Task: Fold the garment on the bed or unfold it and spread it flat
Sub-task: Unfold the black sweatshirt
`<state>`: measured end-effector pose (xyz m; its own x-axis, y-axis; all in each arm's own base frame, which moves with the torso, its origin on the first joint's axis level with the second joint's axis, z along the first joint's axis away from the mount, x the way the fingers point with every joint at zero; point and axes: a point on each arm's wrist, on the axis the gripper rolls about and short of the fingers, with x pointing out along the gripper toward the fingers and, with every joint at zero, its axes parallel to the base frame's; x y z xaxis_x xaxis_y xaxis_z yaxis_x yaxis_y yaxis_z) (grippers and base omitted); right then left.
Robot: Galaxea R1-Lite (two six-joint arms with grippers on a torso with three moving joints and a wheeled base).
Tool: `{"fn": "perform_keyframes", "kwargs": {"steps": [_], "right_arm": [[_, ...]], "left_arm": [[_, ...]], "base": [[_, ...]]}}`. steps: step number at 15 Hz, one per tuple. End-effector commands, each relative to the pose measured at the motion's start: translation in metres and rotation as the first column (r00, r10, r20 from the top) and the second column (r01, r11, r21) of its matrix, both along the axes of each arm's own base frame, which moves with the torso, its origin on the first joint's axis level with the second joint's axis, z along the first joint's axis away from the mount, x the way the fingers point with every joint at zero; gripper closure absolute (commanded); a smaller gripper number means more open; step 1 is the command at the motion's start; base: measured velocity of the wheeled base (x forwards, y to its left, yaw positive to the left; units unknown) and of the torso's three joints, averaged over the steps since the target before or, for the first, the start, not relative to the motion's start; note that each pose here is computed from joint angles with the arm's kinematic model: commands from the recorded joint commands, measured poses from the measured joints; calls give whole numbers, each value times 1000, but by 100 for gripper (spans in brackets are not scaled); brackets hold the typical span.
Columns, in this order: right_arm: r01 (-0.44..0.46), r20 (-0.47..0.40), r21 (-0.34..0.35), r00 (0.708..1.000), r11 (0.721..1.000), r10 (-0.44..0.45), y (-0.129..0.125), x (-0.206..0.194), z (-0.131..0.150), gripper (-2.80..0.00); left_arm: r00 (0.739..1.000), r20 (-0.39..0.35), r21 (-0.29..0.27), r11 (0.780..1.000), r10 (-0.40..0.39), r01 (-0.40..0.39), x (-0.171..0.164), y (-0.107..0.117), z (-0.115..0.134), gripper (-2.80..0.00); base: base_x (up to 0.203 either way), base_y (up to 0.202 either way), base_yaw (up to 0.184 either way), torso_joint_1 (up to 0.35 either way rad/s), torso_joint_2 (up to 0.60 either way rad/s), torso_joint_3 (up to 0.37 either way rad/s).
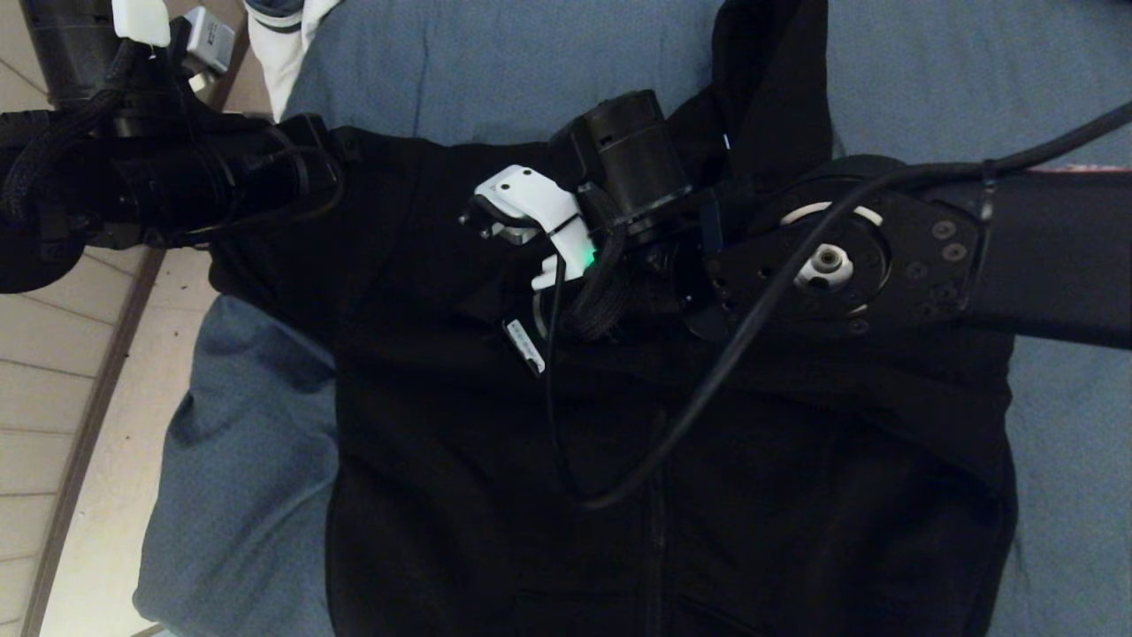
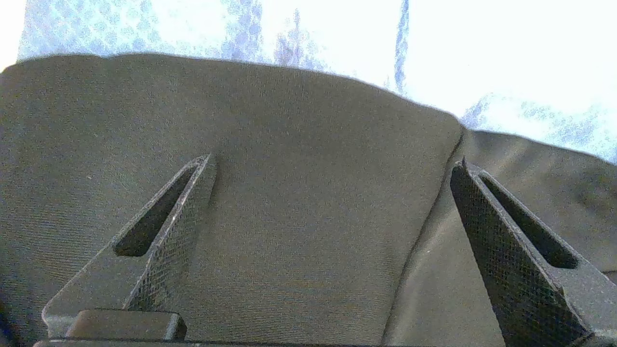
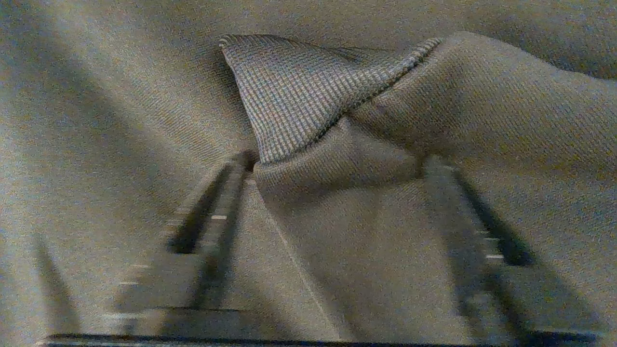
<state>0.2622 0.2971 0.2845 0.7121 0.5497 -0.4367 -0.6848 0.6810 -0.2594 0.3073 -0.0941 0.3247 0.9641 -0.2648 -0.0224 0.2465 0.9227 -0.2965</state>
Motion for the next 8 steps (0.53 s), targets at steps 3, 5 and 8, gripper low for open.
{"fn": "perform_keyframes", "kwargs": {"steps": [3, 5, 8], "right_arm": [[-7, 50, 24, 999, 1000, 6, 2, 1, 5, 0], [2, 58, 27, 998, 1000, -4, -1, 1, 8, 0], [24, 72, 31, 997, 999, -27, -8, -2, 14, 0]], "left_arm": [[1000, 3, -3, 1000, 0, 0, 0, 0, 1, -280], [1000, 6, -4, 1000, -1, 1, -1, 0, 2, -280], [1000, 2, -3, 1000, 0, 0, 0, 0, 0, -280]], "base": [[0, 0, 0, 0, 0, 0], [0, 0, 0, 0, 0, 0], [0, 0, 0, 0, 0, 0]]}}
